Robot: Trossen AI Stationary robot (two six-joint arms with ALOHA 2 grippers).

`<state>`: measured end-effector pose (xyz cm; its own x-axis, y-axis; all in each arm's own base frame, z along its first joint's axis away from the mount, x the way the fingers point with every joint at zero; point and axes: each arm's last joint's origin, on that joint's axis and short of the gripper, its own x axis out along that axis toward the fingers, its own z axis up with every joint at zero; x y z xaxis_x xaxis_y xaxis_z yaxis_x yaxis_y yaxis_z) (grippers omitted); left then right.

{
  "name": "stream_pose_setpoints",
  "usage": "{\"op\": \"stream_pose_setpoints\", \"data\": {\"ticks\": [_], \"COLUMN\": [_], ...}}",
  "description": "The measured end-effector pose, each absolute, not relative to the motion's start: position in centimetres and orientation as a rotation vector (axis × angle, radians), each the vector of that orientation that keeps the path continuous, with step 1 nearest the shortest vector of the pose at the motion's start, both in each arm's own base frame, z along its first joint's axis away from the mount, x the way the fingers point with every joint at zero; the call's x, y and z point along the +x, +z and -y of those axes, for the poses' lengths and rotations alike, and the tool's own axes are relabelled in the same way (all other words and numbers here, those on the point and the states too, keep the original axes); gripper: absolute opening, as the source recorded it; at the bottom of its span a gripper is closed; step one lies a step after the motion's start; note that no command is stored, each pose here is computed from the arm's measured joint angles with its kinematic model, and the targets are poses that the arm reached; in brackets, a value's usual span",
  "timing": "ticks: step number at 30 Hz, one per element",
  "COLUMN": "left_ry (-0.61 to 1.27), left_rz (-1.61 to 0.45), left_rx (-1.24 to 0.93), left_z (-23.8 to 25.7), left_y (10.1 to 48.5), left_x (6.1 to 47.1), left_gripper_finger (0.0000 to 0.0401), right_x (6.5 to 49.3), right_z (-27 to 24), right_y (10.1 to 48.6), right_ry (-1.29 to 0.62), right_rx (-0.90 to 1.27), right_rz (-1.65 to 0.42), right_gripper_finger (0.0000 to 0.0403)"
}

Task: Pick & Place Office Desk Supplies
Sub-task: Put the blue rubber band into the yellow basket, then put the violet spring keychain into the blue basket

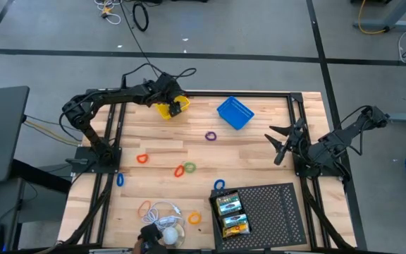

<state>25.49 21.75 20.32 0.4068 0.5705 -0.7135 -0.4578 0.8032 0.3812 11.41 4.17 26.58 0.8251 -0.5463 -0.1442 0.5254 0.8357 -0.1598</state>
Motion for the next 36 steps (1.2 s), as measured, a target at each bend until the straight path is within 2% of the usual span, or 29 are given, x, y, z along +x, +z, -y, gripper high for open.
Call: {"op": "stream_pose_setpoints", "data": {"ticks": [5, 15, 17, 21, 23, 30, 36], "left_ry": [0.631, 0.658, 0.559, 0.210, 0.110, 0.027, 0.000], "left_rz": [-0.930, -0.958, -0.917, -0.804, -0.772, -0.863, -0.978], "left_rx": [0.120, 0.159, 0.164, 0.143, 0.143, 0.216, 0.391], "left_z": [-20.9, -19.8, -19.0, -16.3, -14.9, -11.0, -8.9], "left_y": [20.5, 21.1, 21.7, 22.7, 22.9, 20.2, 17.2], "left_x": [26.3, 27.3, 28.3, 30.4, 31.2, 34.4, 37.7], "left_gripper_finger": [0.0271, 0.0304, 0.0302, 0.0292, 0.0286, 0.0269, 0.0265], "right_x": [11.4, 11.3, 11.3, 11.3, 11.3, 11.2, 11.1], "right_z": [-4.1, -4.1, -4.1, -4.1, -4.1, -4.0, -3.9], "right_y": [26.5, 26.3, 26.3, 26.3, 26.3, 26.1, 26.0], "right_ry": [-0.569, -0.569, -0.576, -0.589, -0.589, -0.594, -0.615], "right_rx": [-0.135, -0.149, -0.152, -0.155, -0.155, -0.176, -0.195], "right_rz": [-0.201, -0.213, -0.214, -0.211, -0.211, -0.227, -0.236], "right_gripper_finger": [0.0176, 0.0176, 0.0176, 0.0176, 0.0176, 0.0176, 0.0176]}}
